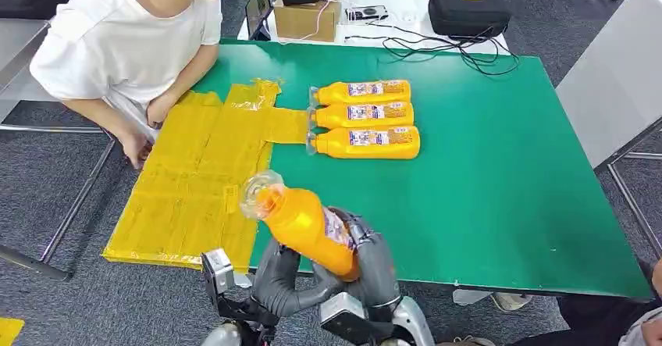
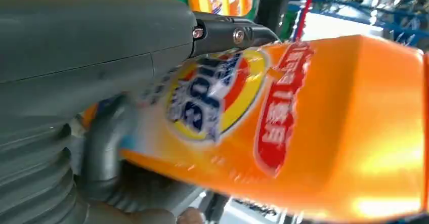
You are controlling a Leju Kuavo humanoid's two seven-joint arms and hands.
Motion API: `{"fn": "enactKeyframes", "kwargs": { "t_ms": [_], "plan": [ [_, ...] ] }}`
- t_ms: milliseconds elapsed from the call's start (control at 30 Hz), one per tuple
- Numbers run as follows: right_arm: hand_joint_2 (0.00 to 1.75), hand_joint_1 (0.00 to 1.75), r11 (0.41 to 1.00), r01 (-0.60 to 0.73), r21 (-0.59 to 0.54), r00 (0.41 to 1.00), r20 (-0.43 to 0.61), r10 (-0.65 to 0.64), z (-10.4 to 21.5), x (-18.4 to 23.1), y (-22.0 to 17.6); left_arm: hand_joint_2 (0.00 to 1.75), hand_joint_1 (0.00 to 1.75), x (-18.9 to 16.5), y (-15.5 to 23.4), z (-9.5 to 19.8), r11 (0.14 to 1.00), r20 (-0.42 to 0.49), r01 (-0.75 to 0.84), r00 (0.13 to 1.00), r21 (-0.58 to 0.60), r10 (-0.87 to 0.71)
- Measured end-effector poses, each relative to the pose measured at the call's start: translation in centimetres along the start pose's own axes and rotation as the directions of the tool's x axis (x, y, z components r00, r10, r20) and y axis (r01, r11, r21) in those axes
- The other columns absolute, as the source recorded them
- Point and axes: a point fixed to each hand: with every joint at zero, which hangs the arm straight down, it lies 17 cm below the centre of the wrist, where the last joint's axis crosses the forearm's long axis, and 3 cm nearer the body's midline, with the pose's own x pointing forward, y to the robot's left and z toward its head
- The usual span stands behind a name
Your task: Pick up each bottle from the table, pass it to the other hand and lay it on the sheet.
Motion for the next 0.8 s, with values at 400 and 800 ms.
{"fn": "enactKeyframes", "kwargs": {
  "t_ms": [400, 800],
  "plan": [
    [1.75, 1.75, 0.997, 0.022, 0.07, 0.999, 0.032, -0.024, 0.4, 1.9, 3.1, 1.75, 0.0, 0.2, 1.5, -0.4, 0.997, 0.007, 0.033, 0.999, 0.064, -0.033],
    [0.0, 0.0, 0.994, 0.037, 0.1, 0.998, 0.053, -0.042, 0.5, 2.4, 4.5, 1.75, 1.75, 1.8, 2.1, -0.5, 0.984, 0.07, -0.169, 0.984, 0.061, 0.164]
  ]
}}
